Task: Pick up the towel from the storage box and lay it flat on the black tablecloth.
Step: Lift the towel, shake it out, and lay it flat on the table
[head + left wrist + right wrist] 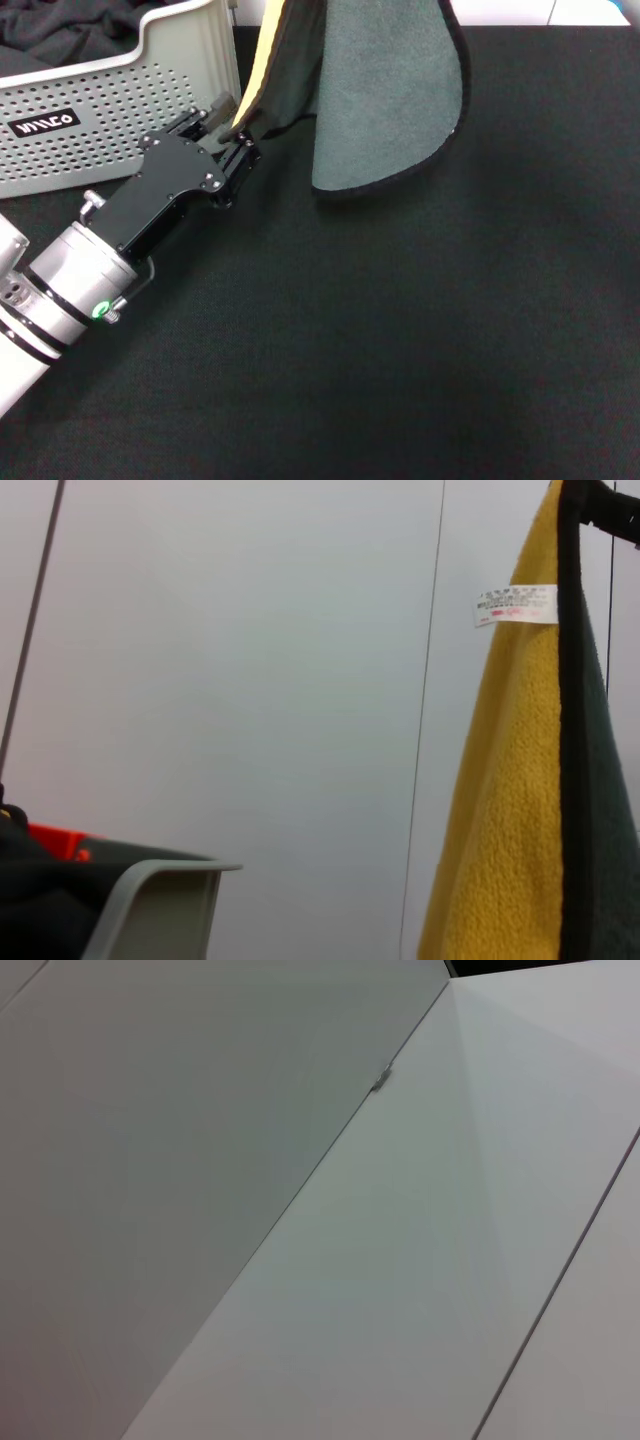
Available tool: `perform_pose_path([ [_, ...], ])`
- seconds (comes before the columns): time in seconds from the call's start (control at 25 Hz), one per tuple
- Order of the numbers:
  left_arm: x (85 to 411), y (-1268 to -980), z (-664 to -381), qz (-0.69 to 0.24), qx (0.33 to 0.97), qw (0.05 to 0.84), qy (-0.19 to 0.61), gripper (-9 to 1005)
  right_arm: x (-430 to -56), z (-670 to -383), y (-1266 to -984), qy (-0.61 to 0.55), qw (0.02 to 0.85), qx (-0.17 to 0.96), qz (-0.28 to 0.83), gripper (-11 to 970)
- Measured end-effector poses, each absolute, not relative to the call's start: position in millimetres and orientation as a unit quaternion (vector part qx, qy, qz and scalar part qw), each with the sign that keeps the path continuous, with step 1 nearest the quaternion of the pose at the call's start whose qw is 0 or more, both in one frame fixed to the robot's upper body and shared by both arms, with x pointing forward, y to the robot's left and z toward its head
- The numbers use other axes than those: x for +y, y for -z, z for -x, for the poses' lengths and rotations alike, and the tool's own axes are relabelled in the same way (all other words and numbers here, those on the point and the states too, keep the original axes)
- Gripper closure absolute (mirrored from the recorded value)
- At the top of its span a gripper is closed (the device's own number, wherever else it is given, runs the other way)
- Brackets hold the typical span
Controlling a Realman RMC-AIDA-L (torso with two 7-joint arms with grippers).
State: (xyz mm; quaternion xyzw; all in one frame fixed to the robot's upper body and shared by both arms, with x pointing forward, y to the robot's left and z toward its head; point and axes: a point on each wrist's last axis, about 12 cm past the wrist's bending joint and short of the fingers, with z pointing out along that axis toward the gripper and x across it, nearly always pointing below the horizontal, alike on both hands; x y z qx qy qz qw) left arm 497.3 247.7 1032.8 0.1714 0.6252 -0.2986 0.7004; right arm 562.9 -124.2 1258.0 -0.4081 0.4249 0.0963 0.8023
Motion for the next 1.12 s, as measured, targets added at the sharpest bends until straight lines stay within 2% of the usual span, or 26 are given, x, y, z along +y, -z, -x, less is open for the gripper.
perform_pose_path([
  [0.16, 247, -1032, -496, -0.174, 0.626, 0.698, 0.3, 597, -124, -563, -1259, -0.095, 0.803, 0.424, 0.407, 942],
  [0.48, 245, -1033, -492, -0.186, 0.616, 0.7, 0.309, 805, -126, -564, -1260, -0.092, 0.804, 0.426, 0.405, 942],
  [0.92, 246, -1034, -489, -0.183, 0.612, 0.702, 0.314, 905, -128, -563, -1258, -0.091, 0.803, 0.43, 0.403, 942],
  [1.12, 245, -1037, -485, -0.188, 0.597, 0.708, 0.327, 901, -129, -562, -1256, -0.096, 0.8, 0.437, 0.399, 942],
])
